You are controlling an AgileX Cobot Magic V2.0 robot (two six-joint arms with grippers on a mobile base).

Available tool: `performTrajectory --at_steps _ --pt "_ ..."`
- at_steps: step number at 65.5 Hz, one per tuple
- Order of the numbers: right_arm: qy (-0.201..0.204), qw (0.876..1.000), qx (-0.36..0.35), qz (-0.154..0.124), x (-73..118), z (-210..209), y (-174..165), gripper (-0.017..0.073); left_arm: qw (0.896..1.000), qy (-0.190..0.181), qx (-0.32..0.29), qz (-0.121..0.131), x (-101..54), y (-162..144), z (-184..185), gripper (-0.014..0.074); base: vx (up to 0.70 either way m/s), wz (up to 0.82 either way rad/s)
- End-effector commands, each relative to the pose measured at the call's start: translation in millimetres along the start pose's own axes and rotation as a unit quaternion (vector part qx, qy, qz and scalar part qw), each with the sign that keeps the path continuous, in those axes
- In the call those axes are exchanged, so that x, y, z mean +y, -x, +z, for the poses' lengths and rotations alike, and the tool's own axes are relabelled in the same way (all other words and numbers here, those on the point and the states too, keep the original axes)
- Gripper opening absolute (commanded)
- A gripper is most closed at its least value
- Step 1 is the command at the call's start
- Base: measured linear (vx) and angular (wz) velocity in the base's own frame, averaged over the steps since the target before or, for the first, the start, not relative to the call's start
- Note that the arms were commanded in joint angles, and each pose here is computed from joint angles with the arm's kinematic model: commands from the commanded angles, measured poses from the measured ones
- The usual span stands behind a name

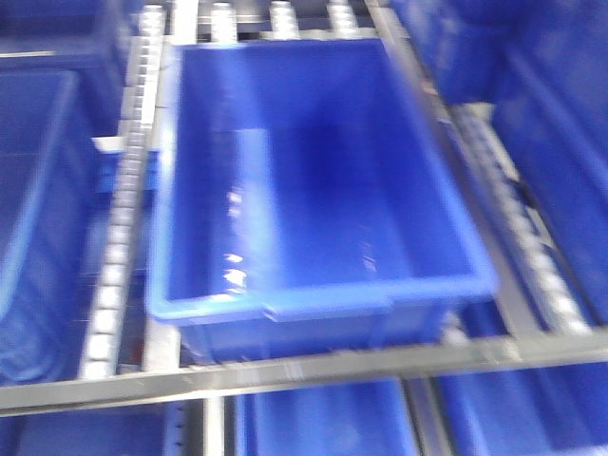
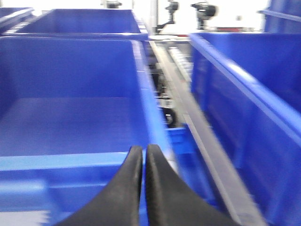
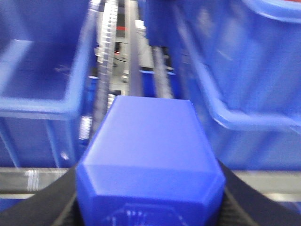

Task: Pour parts from conveyor to right shelf
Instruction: 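Stop in front of the empty blue bin on the shelf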

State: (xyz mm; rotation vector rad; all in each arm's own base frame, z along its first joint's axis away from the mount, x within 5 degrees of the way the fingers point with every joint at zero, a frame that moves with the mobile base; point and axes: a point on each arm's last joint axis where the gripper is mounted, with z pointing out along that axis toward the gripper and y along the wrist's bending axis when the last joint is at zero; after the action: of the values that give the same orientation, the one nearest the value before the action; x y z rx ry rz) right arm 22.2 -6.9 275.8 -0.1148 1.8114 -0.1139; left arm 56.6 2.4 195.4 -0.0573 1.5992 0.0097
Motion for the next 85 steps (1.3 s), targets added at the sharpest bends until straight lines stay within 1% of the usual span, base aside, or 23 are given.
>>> performTrajectory --at_steps 1,14,33,85 --pt "-0.007 0.999 -0.041 -0.01 -1.9 -1.6 14.3 -0.0005 0.999 -0.005 -0.052 -0.008 -0.8 13.9 -2.3 -0.0006 0.18 0.46" --pt "-0.007 0.999 -0.041 -0.01 -1.9 -1.6 14.3 -0.0005 0.999 -0.005 -0.052 -0.008 -0.8 13.9 -2.3 -0.0006 0.15 0.3" --pt "-0.007 0.999 -0.041 -0.01 -1.9 -1.6 14.3 -0.0005 0.999 -0.005 -0.052 -0.008 -0.8 13.9 -2.3 -0.0006 0.09 0.1" --pt "-0.007 0.999 -0.041 -0.01 -1.9 -1.6 14.3 -0.0005 0.999 -0.005 -0.052 -0.008 -0.8 13.9 -2.3 -0.0006 0.11 -0.01"
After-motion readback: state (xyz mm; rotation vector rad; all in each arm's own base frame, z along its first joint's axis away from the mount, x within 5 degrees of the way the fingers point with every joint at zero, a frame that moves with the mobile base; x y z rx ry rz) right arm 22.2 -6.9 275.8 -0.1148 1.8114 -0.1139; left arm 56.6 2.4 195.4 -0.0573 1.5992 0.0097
